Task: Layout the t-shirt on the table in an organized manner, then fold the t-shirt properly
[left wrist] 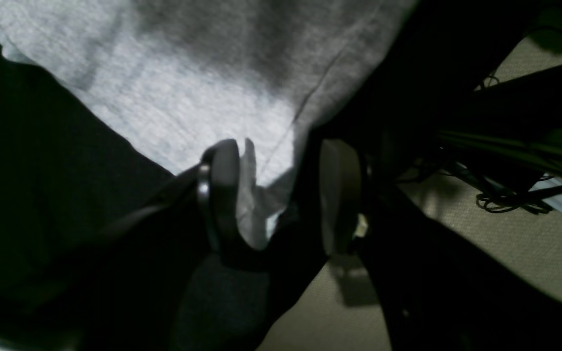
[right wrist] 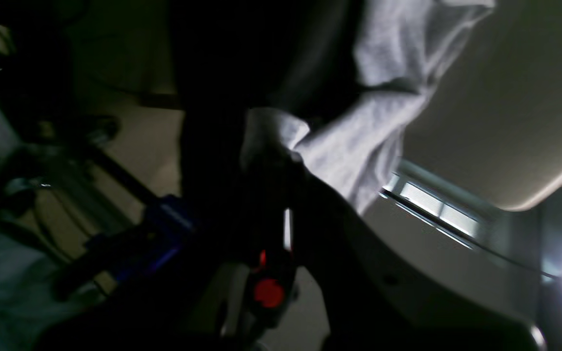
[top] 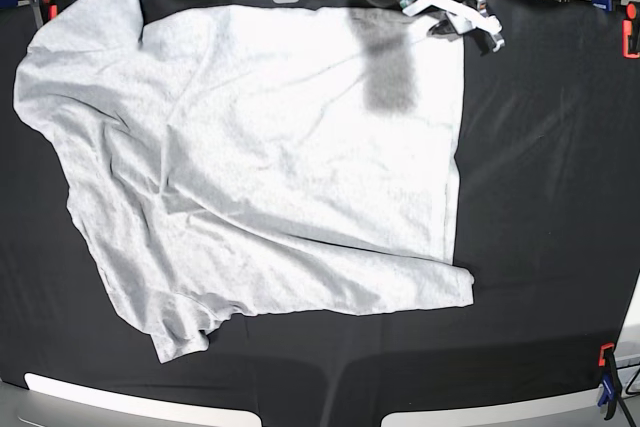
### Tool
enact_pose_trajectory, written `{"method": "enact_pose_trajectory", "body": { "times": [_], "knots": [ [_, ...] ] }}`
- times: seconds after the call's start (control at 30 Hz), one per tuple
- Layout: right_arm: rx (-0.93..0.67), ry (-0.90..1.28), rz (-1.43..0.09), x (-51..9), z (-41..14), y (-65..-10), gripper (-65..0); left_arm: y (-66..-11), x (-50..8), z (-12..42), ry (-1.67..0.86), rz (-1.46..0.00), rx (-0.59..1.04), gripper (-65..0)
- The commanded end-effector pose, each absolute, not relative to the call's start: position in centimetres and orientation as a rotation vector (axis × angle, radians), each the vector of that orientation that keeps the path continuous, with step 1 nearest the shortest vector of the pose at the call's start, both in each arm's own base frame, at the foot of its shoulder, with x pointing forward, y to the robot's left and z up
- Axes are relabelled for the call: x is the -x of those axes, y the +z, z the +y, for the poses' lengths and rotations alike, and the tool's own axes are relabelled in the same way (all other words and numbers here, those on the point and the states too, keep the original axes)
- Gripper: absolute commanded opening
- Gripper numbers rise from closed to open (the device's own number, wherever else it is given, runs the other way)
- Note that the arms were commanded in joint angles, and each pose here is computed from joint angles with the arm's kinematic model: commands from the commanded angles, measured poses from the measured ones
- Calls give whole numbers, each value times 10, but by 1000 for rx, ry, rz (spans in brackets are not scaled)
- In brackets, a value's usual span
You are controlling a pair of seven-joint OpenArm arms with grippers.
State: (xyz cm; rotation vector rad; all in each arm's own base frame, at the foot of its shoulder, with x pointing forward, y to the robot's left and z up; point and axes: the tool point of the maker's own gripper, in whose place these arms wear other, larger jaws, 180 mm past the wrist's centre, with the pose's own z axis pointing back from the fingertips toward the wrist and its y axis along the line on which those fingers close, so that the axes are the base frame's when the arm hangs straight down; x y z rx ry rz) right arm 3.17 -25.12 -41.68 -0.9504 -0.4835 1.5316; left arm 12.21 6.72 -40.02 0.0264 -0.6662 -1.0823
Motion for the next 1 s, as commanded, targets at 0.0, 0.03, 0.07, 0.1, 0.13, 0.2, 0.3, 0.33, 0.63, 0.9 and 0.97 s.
{"method": "enact_pose_trajectory", "body": {
  "times": [0.0,0.03,0.07,0.1,0.13,0.2,0.3,0.33,0.63,0.9,0.97],
  "knots": [
    [966,1535,-492,-31,-253,-411,-650,-394,-124,66,-1081,-690,-23,-404],
    [967,1535,-487,-30,-254,-411,-650,-394,-124,66,-1081,-690,-23,-404],
    [964,1536,-485,-29,-253,-412,-650,-394,-124,65,-1081,-690,-23,-404],
    [959,1539,-485,-28,-252,-412,-650,-394,-124,65,-1082,-690,-22,-404],
    [953,1541,-486,-26,-251,-413,-650,-394,-124,65,-1082,-693,-21,-404],
    [948,1548,-489,-25,-249,-413,-650,-393,-125,63,-1083,-706,-13,-403],
    [949,1547,-489,-25,-249,-413,-650,-391,-125,61,-1085,-718,-5,-378],
    [949,1547,-488,-25,-249,-413,-650,-391,-126,61,-1085,-720,-6,-378],
    [987,1579,-507,-29,-247,-408,-650,-391,-127,60,-1085,-724,-5,-379],
    [991,1574,-502,-29,-248,-407,-650,-405,-122,63,-1094,-701,5,-386],
    [999,1579,-509,-30,-247,-406,-650,-415,-117,68,-1097,-673,2,-386]
  ]
}}
